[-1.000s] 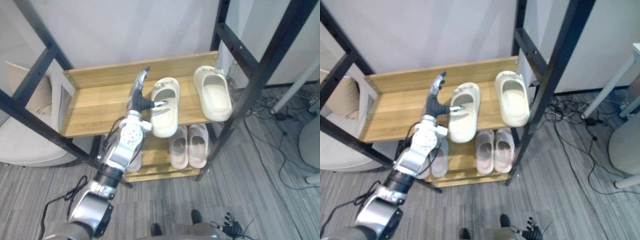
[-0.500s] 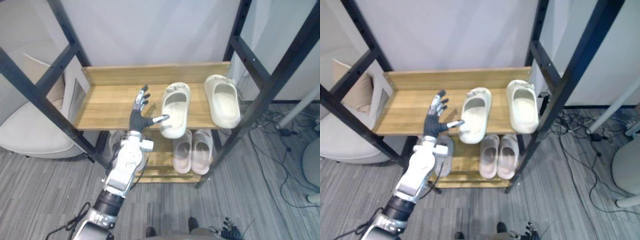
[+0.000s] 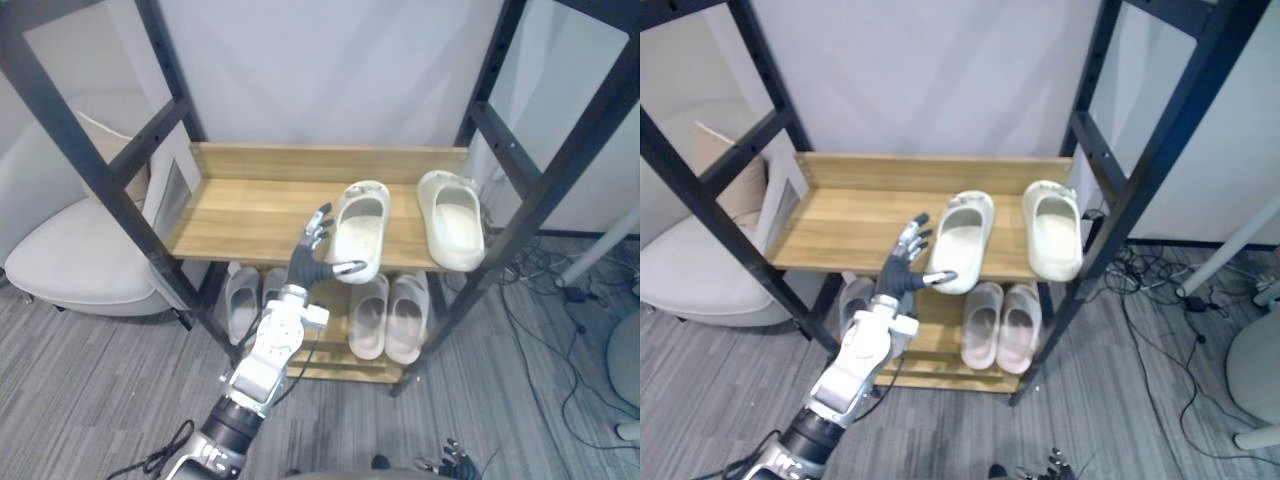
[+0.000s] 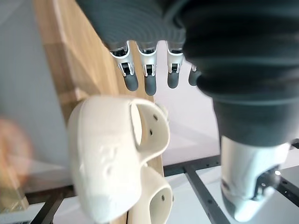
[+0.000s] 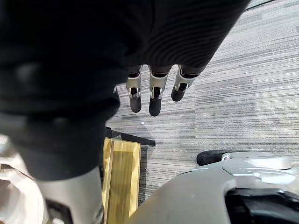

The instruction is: Organize the slippers on the shoe rack

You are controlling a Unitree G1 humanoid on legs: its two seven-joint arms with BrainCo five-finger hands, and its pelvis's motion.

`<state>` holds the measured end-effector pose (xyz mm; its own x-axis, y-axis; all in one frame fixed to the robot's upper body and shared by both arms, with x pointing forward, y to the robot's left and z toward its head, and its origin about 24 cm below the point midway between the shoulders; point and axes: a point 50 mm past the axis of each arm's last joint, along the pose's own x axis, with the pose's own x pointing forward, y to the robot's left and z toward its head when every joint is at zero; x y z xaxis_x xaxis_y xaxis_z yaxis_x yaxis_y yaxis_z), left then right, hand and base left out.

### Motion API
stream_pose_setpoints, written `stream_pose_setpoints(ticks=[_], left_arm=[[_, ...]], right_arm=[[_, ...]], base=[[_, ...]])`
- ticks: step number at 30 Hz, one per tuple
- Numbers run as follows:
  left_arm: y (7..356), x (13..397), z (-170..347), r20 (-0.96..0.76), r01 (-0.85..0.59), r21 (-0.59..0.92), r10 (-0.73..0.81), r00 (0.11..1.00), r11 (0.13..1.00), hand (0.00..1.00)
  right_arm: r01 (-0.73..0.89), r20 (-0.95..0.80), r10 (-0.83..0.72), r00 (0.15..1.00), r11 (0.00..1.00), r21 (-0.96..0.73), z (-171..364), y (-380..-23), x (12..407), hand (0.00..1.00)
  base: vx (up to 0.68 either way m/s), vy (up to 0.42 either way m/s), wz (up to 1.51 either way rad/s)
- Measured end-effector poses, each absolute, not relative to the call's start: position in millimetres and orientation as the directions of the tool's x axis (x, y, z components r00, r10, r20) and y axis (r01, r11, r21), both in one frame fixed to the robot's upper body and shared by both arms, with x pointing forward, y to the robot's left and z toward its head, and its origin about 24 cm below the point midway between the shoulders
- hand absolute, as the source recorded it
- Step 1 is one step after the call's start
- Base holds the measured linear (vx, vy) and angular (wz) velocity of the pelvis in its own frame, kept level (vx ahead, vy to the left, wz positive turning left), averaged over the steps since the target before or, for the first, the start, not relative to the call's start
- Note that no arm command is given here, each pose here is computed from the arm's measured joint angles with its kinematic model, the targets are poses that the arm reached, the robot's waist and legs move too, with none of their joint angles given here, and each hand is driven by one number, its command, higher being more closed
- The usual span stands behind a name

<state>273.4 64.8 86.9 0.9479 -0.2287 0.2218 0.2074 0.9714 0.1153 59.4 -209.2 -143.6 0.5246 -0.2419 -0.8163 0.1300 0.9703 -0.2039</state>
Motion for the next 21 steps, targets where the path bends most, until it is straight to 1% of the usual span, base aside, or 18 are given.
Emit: stream_pose_setpoints(ticks=[15, 21], left_arm=[[37.1, 288.8, 86.0, 0.188, 0.276, 0.156, -0.302, 0.935, 0.949, 0.0], [27.6, 293.9, 88.6, 0.183, 0.274, 0.148, -0.299, 0.937, 0.95, 0.0]], right_arm=[[0.14, -0.817, -0.251, 0.519, 0.968, -0.209, -143.8, -207.9, 56.2, 0.0], [0.15, -0.817, -0.252, 0.519, 0.968, -0.203, -143.5, -207.1, 55.5, 0.0]], base=[[-0.01, -0.011, -0.02], [-0.02, -0.023, -0.11]])
